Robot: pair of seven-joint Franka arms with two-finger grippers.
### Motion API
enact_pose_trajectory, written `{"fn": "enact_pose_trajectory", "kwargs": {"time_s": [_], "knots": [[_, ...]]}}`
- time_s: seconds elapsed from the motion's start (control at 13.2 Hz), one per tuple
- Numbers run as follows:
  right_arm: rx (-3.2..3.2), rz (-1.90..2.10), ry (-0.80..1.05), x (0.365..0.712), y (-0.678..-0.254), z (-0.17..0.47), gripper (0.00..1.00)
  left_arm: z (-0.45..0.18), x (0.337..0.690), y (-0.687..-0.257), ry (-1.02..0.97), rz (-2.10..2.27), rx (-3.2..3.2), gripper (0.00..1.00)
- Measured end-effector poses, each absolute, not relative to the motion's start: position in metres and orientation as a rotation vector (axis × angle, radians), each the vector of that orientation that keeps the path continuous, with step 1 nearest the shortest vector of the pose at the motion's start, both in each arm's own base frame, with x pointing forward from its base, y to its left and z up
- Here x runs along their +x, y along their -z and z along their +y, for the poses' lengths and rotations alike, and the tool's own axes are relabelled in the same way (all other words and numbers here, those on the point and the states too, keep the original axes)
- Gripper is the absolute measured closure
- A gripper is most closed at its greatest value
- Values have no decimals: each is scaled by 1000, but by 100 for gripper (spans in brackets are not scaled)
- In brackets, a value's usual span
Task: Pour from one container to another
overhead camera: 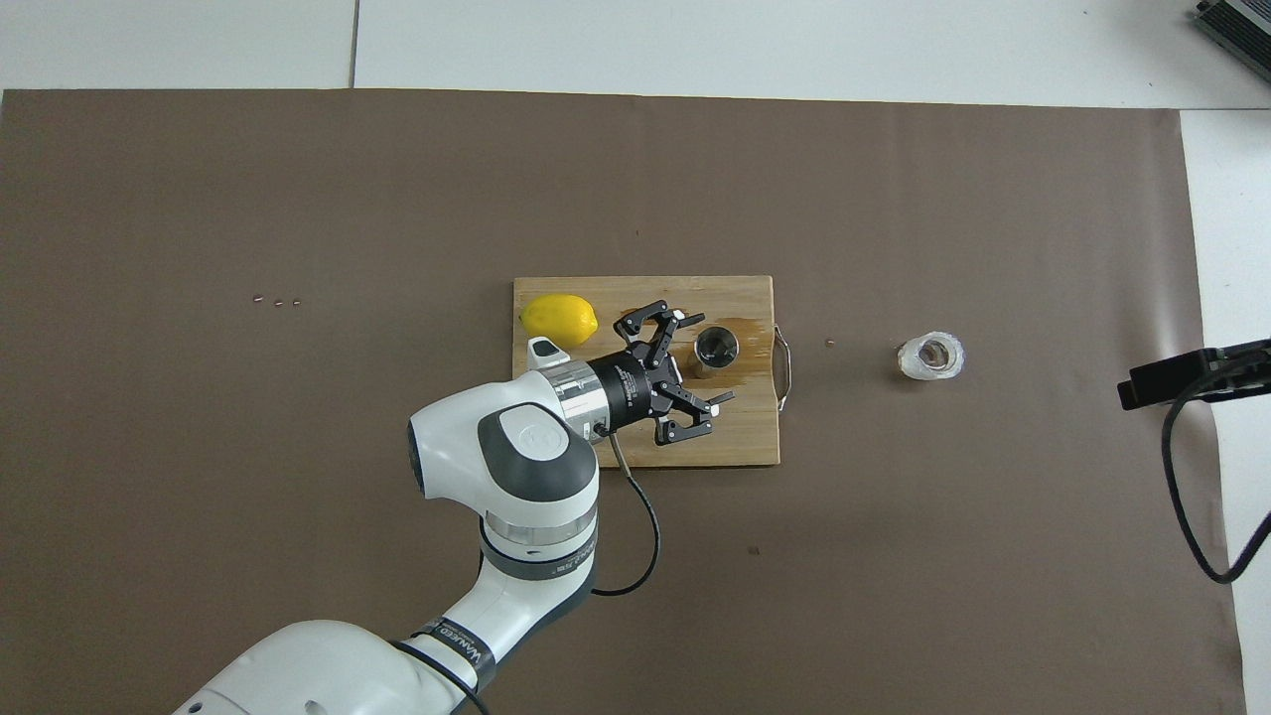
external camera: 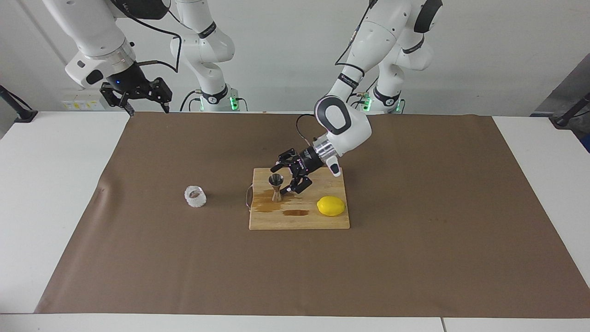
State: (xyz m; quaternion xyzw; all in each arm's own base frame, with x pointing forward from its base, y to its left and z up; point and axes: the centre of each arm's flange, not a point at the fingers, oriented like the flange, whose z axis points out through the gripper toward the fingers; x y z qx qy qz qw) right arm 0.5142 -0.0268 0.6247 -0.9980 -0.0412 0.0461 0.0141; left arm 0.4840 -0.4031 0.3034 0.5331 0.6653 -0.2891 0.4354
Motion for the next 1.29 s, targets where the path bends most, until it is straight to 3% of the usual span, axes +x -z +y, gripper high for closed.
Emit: {"fn": "enact_pose_trajectory", "kwargs": {"time_s": [0.38, 0.68, 0.99, 1.29], "knots": [[-3107, -128, -144, 514, -625, -27, 0, -397, 479, -289, 746, 1628, 1444, 0], [-3107, -128, -144, 514, -625, -27, 0, -372, 505, -302, 834, 1645, 1518, 0], [-3107, -128, -144, 514, -625, -27, 0, -325, 533, -335, 875, 1665, 1691, 0], [-3107, -128, -144, 514, -625, -27, 0, -286, 542, -386, 699, 1634, 1936, 0]]}}
